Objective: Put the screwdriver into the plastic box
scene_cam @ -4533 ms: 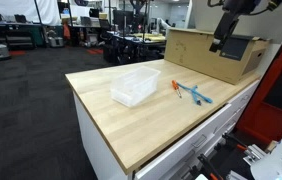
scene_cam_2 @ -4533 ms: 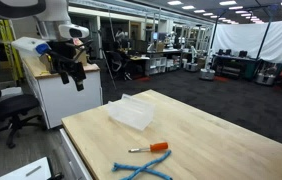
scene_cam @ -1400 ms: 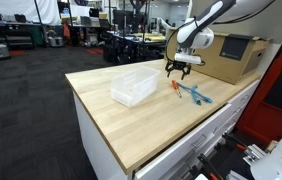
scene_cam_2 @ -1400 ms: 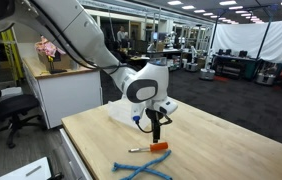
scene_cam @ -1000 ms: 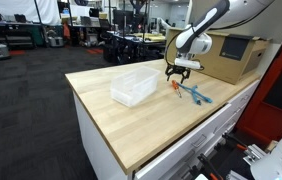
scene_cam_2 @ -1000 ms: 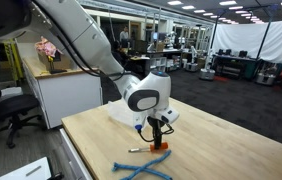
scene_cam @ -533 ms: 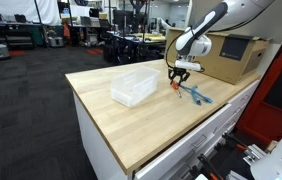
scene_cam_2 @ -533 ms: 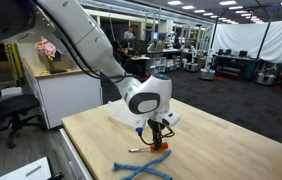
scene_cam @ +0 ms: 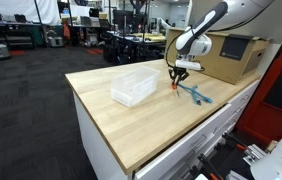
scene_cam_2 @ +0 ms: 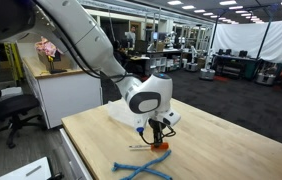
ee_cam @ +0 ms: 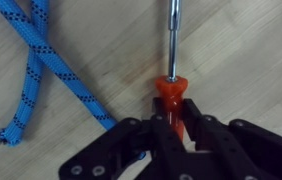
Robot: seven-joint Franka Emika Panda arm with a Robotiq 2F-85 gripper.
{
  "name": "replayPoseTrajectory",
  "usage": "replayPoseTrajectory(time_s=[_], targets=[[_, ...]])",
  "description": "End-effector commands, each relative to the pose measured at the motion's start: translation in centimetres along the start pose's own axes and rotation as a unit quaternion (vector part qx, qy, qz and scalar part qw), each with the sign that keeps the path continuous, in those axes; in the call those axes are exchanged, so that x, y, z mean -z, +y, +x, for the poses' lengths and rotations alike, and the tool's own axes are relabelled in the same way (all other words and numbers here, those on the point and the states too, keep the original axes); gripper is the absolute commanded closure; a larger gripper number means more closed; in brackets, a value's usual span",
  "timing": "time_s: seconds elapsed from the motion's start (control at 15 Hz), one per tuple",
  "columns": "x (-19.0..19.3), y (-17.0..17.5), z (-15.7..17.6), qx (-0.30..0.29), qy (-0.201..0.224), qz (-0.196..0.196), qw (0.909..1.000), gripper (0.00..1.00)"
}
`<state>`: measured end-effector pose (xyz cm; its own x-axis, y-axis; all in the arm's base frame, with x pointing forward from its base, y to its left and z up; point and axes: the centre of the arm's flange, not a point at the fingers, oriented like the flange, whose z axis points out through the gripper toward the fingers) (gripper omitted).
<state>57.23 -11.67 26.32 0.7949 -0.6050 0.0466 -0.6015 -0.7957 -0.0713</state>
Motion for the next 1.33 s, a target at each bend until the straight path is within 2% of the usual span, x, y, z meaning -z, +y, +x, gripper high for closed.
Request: replayPoseTrajectory(time_s=[0.0,0.4,0.47,0.8,1.07,1.27], targets=[[-0.1,0.2,0.4,0.021,-0.002,-0.003,0.9998,0.94],[1.6,0.8,0.4,0.031,-0.004,-0.003,0.9995,0.94],[1.7,0.1,-1.5,0.032,0.001,-0.003,0.9995,0.94],[6.4,-1.1,-3.9,0.048,-0.004,-0.004,0.9989,0.94],[11.3,-2.0,-6.1,0.063,-0.039,-0.014,0.9972,0.94],[15.1,-4.2,-8.4,0.055,-0.061,0.030,0.9962,0.94]])
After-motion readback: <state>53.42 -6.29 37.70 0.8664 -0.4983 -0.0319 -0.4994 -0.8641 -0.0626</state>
